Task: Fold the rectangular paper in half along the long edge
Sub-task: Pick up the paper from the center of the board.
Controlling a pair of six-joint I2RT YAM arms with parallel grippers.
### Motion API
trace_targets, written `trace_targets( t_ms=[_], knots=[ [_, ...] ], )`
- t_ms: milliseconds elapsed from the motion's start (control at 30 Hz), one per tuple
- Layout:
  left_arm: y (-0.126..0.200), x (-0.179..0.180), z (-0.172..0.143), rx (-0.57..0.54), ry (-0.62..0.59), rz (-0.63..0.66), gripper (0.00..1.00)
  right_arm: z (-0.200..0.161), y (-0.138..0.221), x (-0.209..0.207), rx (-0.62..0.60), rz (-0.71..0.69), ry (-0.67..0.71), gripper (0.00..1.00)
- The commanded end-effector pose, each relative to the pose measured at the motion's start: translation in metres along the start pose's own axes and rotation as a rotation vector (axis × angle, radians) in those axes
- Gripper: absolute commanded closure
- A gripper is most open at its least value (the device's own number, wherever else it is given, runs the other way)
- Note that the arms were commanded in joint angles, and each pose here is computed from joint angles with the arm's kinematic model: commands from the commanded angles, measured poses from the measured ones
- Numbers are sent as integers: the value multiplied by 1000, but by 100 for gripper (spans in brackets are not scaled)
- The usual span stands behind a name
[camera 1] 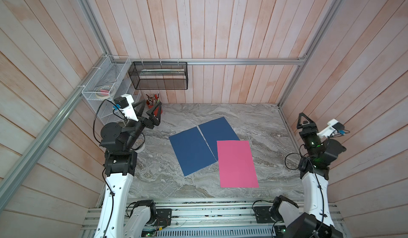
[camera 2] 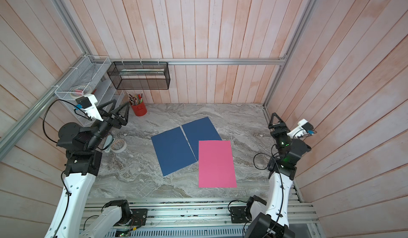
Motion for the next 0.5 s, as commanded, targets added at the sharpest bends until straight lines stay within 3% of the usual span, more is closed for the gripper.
trace_targets(
  t_ms=[0,267,367,467],
  knots=[
    [-4,-13,-4,25,28,-30,11,-31,-15,1,153,-107,174,14],
    [-42,-52,-67,203,49,-42,12,-122,-38,-41,524,-237,128,15],
    [-54,-64,-109,319,34,9,15,-153,-32,-52,628,-284,153,17],
    [-62,-88,-155,458,39,-19,24,-179,-20,-67,726,-327,149,22]
  ],
)
Point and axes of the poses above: each gripper's point midway between its finger pads, its own y axis back along the fingers, its own x axis along the line the jaws close on, z = x × y, the point moved 3 cm from there along y, back along the fingers, and after that the axes turned 4 degrees about -y, right-handed, at the moved point
